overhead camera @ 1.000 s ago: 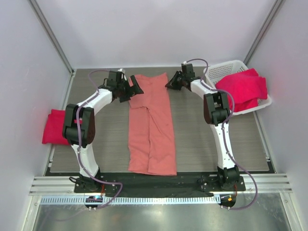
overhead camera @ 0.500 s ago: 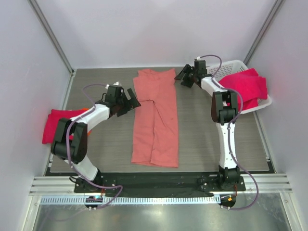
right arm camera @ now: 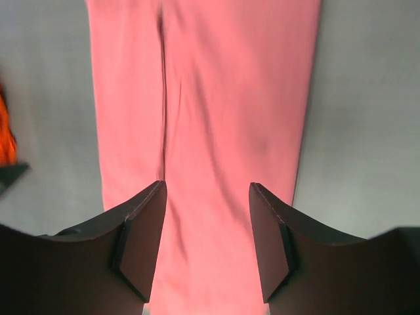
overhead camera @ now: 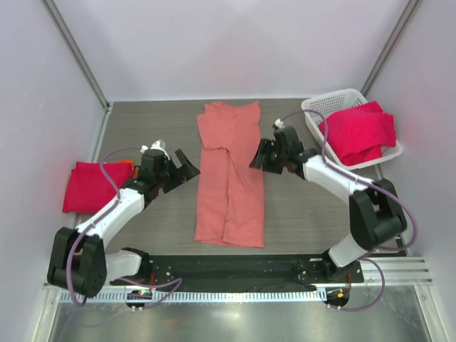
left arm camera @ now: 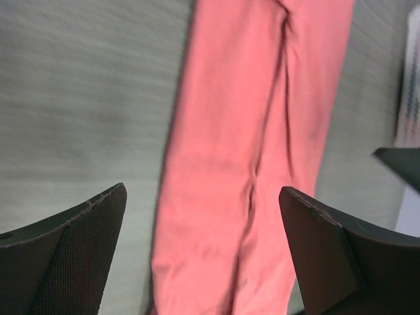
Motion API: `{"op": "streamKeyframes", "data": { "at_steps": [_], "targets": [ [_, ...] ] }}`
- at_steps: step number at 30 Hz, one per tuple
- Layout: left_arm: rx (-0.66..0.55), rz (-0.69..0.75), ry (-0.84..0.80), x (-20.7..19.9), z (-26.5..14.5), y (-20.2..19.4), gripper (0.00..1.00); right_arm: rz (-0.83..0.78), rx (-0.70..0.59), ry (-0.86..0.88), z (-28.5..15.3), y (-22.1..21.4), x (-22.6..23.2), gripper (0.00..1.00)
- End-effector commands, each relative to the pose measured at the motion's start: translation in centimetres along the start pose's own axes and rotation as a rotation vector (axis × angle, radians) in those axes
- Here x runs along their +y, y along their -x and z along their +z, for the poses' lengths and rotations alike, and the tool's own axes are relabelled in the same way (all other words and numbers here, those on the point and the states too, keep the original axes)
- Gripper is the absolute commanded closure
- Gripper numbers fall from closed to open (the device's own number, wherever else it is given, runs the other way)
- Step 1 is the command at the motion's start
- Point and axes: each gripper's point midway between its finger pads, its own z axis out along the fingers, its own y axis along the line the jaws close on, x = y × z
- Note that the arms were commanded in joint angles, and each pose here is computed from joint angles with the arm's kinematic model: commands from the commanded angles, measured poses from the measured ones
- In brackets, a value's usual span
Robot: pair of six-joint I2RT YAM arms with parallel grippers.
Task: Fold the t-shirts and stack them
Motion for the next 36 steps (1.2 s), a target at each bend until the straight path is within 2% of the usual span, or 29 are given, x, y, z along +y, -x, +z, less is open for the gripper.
{"op": "streamKeyframes", "data": {
  "at_steps": [1, 3, 4, 13, 23, 28, 31, 36],
  "targets": [
    [0.024, -0.001, 0.014, 0.1, -1.7, -2.5, 0.01, 0.014, 0.065, -0.097, -2.5, -6.9, -2.2, 0.41],
    [0.044, -0.003, 0.027, 0.7, -3.0, -3.9, 0.02, 0.040, 0.090, -0.099, -3.5, -9.3, -2.1, 0.42],
    [0.066, -0.008, 0.053, 1.7, -3.2, -5.0, 0.03, 0.019, 0.130, -0.120, -4.1, -11.9, -2.6, 0.42],
    [0.224, -0.069, 0.055, 4.2, -5.7, -12.8, 0.14, 0.102, 0.251, -0.098, -7.7, -20.9, -2.3, 0.48],
    [0.358, -0.012, 0.105, 5.0, -6.2, -18.6, 0.23, 0.138, 0.281, -0.106, -8.4, -24.1, -3.5, 0.54],
    [0.388, -0.001, 0.117, 5.3, -6.5, -19.7, 0.39, 0.136, 0.307, -0.126, -8.7, -25.6, -4.6, 0.54],
    [0.394, -0.007, 0.130, 5.8, -6.9, -20.0, 0.41, 0.155, 0.352, -0.113, -9.2, -26.8, -4.5, 0.56],
    [0.395, -0.012, 0.149, 6.7, -7.4, -20.3, 0.45, 0.171, 0.332, -0.084, -9.7, -26.9, -4.2, 0.64]
  ]
}}
